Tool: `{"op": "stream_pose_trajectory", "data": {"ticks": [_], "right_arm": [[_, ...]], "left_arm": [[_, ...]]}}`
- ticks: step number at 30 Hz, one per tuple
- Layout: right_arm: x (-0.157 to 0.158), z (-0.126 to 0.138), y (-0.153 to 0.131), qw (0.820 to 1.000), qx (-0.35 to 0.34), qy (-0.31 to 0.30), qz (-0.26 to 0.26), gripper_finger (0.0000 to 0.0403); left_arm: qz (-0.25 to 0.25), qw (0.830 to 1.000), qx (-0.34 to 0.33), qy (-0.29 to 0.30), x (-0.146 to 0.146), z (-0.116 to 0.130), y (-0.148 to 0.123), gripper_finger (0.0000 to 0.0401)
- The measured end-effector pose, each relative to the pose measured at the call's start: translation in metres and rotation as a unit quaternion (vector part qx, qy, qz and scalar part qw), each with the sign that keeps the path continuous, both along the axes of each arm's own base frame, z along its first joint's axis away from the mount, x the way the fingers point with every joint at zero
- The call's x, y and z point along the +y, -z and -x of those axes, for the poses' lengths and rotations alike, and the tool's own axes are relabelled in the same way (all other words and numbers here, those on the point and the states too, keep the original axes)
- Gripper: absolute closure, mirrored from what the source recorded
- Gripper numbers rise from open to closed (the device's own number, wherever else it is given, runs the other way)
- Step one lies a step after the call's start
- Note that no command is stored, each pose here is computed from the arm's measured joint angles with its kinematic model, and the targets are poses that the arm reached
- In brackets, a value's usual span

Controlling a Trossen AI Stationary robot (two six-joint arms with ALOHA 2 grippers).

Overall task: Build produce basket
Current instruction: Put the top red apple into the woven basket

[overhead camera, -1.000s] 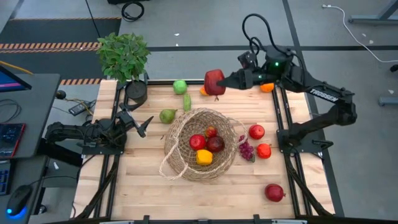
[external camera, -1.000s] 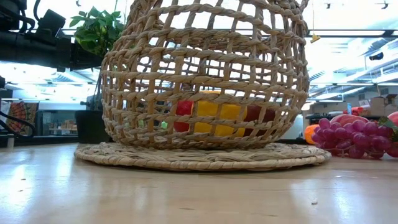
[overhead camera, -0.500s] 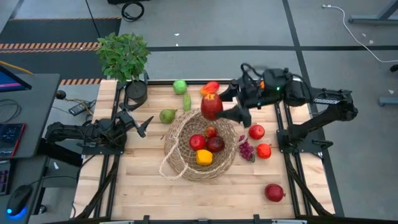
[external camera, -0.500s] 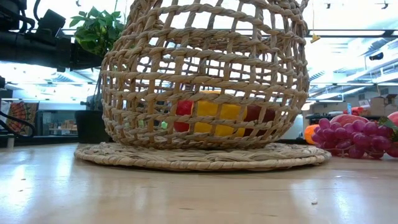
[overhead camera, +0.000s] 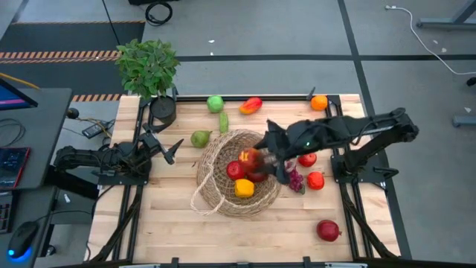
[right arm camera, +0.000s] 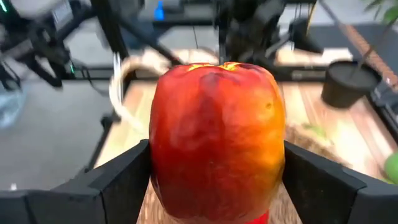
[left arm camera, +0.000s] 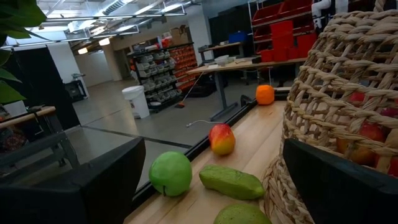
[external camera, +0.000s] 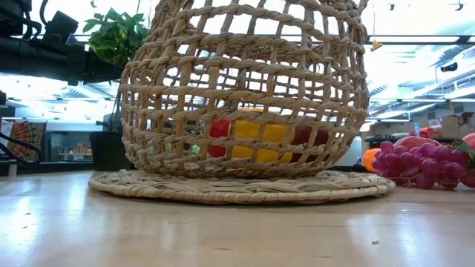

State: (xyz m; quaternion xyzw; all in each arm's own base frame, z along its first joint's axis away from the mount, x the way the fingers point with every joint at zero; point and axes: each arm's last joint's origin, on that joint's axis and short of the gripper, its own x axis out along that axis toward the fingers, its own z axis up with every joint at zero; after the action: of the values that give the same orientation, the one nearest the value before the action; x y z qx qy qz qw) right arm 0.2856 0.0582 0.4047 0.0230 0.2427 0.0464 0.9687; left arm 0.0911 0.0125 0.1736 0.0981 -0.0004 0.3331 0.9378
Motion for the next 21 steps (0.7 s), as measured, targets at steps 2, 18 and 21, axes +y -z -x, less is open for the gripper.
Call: {"op": "stream_pose_trajectory", "data": {"ticks": [2,18,21], "right_arm": [[0.006,0.000,-0.001,1.000,0.014,0.007,0.009,0.0070],[0.023,0.015,-0.019,0.998,0.001,0.012,0.062,0.0070],[0.021,0.011,-0.022,0.998,-0.017,0.015,0.066,0.0070]], "left_arm": [[0.000,1.000,0.000,0.000,0.000,0.000,0.000,0.0013],[0.000,1.000,-0.001,0.000,0.000,0.000,0.000,0.0013],[0.000,1.000,-0.001,0.000,0.000,0.000,0.000,0.0013]]}}
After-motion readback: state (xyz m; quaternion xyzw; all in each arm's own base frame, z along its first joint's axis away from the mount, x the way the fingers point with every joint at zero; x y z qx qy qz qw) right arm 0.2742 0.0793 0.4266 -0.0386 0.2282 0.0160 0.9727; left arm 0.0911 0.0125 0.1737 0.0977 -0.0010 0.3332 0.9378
